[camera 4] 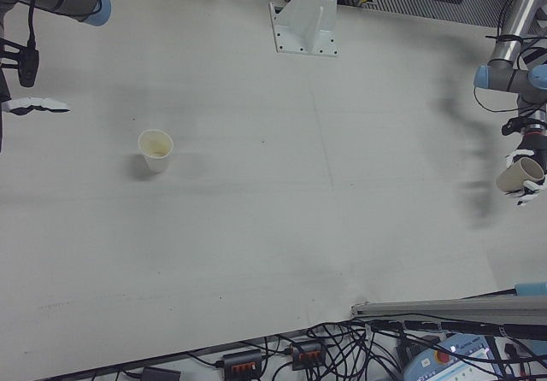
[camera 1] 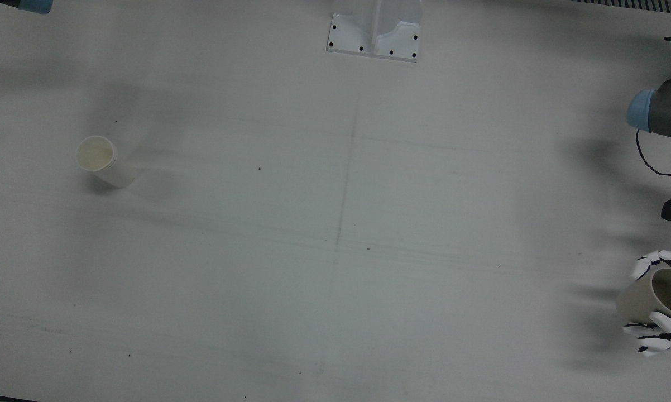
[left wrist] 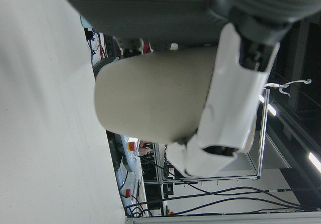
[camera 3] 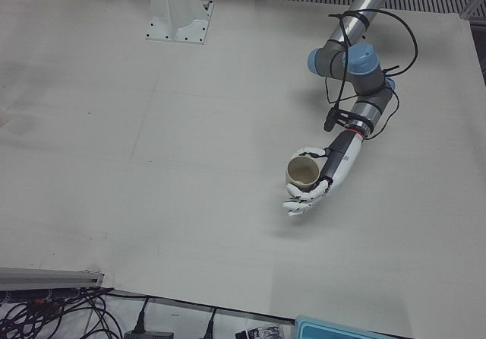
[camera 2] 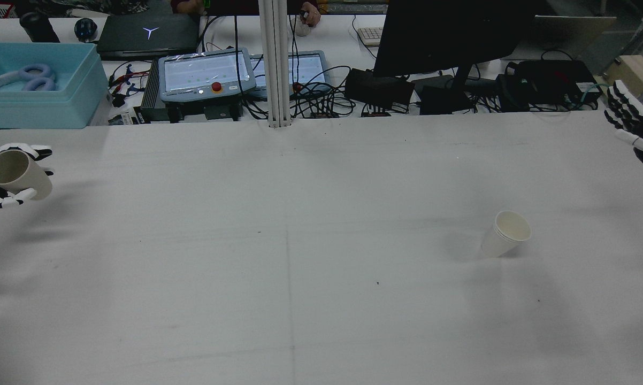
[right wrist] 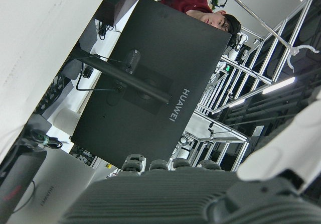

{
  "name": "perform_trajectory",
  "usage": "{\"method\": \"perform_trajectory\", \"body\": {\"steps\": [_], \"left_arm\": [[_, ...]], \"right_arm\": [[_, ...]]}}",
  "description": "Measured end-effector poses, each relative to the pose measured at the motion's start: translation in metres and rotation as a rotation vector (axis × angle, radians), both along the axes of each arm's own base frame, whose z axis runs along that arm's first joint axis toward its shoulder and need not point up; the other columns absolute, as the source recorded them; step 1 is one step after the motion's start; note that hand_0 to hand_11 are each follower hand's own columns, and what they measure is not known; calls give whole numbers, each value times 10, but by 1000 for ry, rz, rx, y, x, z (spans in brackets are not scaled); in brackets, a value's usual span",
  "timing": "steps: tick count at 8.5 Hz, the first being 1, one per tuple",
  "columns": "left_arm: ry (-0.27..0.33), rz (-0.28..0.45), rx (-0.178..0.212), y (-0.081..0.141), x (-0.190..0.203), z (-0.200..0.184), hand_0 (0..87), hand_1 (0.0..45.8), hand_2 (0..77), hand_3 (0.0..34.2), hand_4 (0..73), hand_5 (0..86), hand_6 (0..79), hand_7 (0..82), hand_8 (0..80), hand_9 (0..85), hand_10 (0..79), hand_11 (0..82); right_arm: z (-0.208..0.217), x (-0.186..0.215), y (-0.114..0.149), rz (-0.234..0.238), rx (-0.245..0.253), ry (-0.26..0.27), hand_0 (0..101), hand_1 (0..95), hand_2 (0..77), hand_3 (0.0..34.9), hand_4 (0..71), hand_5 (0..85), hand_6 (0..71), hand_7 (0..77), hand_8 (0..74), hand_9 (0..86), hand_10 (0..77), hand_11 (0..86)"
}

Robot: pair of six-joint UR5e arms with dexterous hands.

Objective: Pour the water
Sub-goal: 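Move the right hand in toward the white paper cup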

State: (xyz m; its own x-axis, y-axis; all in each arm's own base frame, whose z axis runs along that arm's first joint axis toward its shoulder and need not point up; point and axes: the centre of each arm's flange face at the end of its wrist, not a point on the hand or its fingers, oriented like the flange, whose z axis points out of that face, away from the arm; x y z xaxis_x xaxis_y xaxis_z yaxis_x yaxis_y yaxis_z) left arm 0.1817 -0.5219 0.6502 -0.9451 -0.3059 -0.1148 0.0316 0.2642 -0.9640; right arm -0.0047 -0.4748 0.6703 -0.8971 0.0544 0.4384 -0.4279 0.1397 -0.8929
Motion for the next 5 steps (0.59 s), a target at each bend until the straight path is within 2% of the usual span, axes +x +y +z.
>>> {"method": "perform_trajectory", "body": {"steps": [1,2,3,4,5], "left_arm": [[-2,0,-3,1,-1,2,797,295,404,0,229,458,185,267,131,175,174,289],[-2,-1,-4,2,-2,3,796,295,404,0,229,458,185,267,131,175,174,289],[-4,-1,-7,3,-3,5,796,295,404,0,229,458,185,267,131,175,174,289],[-6,0,-9,4,-4,7,796,289,409,0,235,458,185,267,131,175,174,289],[-7,1,-10,5,-4,7,803,289,409,0,240,458,196,267,131,175,169,295]], "right_arm": [[-2,6,12,16,14,114,279,65,131,0,0,0,5,11,0,11,33,49],[7,10,24,24,5,207,238,54,131,0,0,0,5,11,0,11,33,49],[29,13,33,24,-22,276,188,54,131,0,0,0,5,11,0,5,33,49],[61,14,39,20,-48,309,180,49,131,0,0,0,5,11,5,5,33,65],[90,14,42,18,-59,319,205,49,131,0,0,0,5,11,5,5,33,65]]}}
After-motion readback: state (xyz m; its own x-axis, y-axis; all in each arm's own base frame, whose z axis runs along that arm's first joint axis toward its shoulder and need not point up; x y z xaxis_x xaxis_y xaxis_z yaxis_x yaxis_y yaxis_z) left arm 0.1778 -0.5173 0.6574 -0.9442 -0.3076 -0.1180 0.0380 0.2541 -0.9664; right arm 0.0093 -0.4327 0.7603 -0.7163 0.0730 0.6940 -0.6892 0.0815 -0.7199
